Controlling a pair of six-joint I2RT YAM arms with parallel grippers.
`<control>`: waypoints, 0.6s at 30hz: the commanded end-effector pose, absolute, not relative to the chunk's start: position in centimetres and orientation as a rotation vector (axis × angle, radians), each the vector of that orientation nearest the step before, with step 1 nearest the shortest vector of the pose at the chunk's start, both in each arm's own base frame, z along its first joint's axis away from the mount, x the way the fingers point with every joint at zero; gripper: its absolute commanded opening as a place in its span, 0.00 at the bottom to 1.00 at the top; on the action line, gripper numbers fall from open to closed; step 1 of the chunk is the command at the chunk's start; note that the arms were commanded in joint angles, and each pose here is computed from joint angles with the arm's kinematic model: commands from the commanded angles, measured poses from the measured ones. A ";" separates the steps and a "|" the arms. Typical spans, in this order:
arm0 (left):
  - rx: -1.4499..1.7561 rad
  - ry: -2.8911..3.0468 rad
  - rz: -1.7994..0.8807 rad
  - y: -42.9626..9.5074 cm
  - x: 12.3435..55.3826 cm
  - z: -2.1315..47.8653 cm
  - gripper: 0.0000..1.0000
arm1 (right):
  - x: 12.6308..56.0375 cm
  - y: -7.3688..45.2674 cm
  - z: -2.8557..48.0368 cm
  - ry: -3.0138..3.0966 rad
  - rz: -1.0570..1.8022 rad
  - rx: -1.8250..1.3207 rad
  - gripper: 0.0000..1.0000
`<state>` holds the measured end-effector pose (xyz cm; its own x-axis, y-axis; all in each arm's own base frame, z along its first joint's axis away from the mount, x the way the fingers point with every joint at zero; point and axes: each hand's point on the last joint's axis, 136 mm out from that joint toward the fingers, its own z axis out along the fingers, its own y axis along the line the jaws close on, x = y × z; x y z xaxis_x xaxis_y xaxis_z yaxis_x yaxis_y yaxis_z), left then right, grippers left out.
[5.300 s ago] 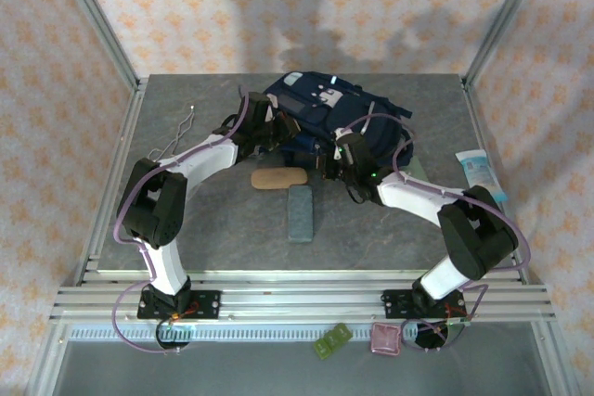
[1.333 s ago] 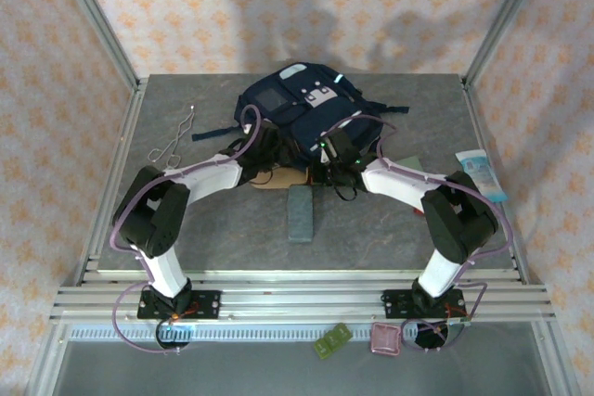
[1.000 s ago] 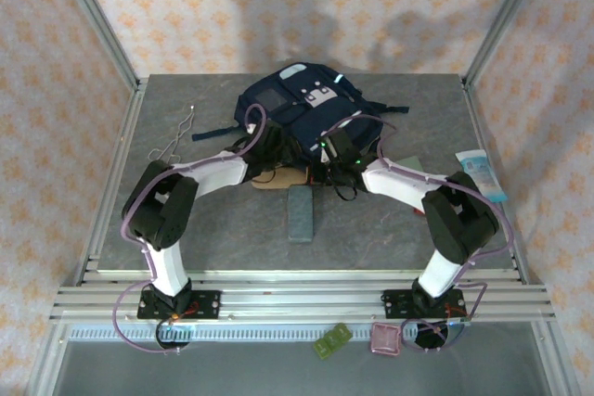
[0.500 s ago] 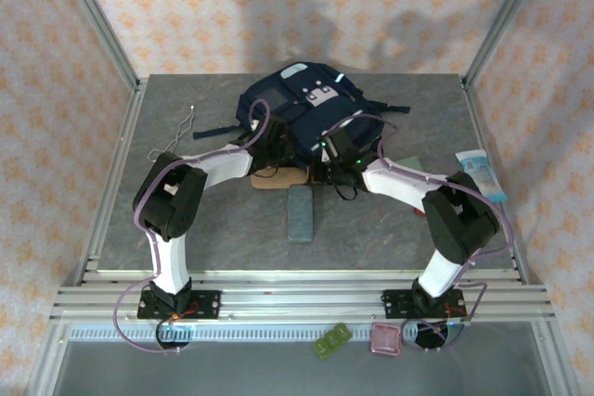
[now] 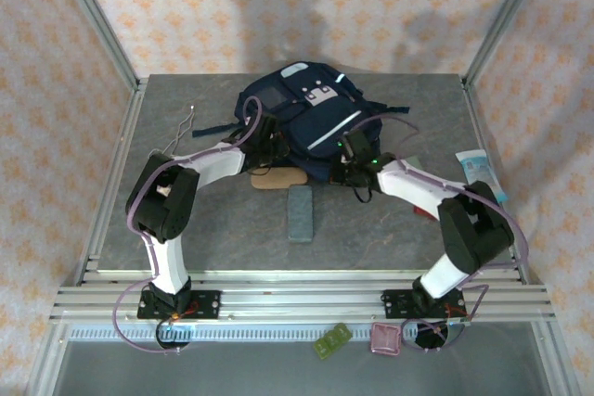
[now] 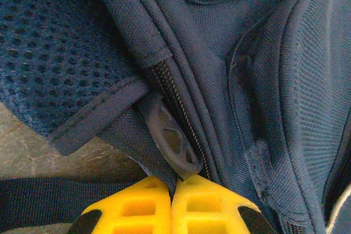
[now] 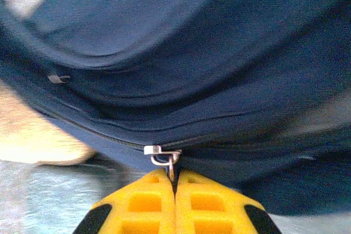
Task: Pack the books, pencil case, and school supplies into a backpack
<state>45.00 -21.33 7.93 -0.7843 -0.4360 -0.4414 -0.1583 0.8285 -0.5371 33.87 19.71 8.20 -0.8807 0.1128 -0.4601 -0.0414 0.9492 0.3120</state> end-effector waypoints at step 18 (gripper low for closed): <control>-0.177 2.273 -0.547 -22.8 52.5 13.1 0.00 | 28.4 26.1 12.6 2.556 0.670 -0.240 0.00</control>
